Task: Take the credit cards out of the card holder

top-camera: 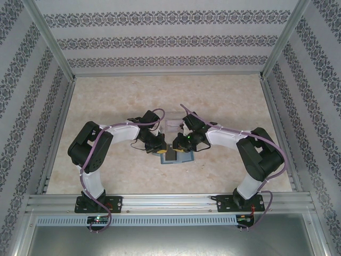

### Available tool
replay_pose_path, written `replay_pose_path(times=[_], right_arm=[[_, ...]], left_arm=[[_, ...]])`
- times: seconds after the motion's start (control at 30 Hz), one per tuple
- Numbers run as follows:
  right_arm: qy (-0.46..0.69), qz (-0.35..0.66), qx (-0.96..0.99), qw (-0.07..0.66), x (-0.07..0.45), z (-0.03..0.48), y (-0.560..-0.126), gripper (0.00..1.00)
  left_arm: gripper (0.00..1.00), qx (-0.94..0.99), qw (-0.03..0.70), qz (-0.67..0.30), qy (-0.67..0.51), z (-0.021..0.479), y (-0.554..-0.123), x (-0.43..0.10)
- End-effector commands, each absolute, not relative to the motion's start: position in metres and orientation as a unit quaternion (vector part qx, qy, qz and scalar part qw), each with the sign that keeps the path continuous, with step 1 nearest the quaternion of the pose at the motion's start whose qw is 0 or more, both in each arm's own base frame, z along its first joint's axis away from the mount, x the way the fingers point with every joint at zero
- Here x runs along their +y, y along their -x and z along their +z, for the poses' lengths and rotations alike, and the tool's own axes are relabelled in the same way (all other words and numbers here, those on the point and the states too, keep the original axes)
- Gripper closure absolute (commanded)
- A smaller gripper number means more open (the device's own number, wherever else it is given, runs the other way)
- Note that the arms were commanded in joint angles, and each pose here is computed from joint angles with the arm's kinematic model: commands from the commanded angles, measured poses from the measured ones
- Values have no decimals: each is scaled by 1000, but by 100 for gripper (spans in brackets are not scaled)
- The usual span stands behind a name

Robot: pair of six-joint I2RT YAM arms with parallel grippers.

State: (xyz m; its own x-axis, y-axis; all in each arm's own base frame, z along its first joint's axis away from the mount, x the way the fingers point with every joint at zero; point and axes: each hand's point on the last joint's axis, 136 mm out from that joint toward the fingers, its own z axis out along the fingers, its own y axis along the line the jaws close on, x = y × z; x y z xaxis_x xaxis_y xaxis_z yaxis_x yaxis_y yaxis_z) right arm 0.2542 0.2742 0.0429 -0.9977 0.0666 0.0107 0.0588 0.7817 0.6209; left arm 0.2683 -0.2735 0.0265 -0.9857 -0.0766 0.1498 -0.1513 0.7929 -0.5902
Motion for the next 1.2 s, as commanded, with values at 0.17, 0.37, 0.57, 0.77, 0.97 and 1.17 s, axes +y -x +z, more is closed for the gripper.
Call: replay_pose_path(times=[0.17,0.37,0.57,0.77,0.97,1.17], right_arm=[[-38,317,947,-18,272,23,-246,79],[-41,292,955,-22,264,13,-243,79],[-37,249,968,-11,249,13,-243,79],[-31,246,969,-2,248,20,-245,79],[-29,290,957,11,260,42,-249,78],[-35,283,959,2,255,38,-245,78]], left_arm=[[100,-957,77,273,-66,6,-257,-261],[100,-956,77,274,-66,7,-258,-262],[100,-957,77,273,-68,7,-258,-261],[100,-957,77,272,-66,7,-258,-262],[100,-957,78,270,-66,6,-258,-262],[100,-957,79,270,-65,6,-258,-262]])
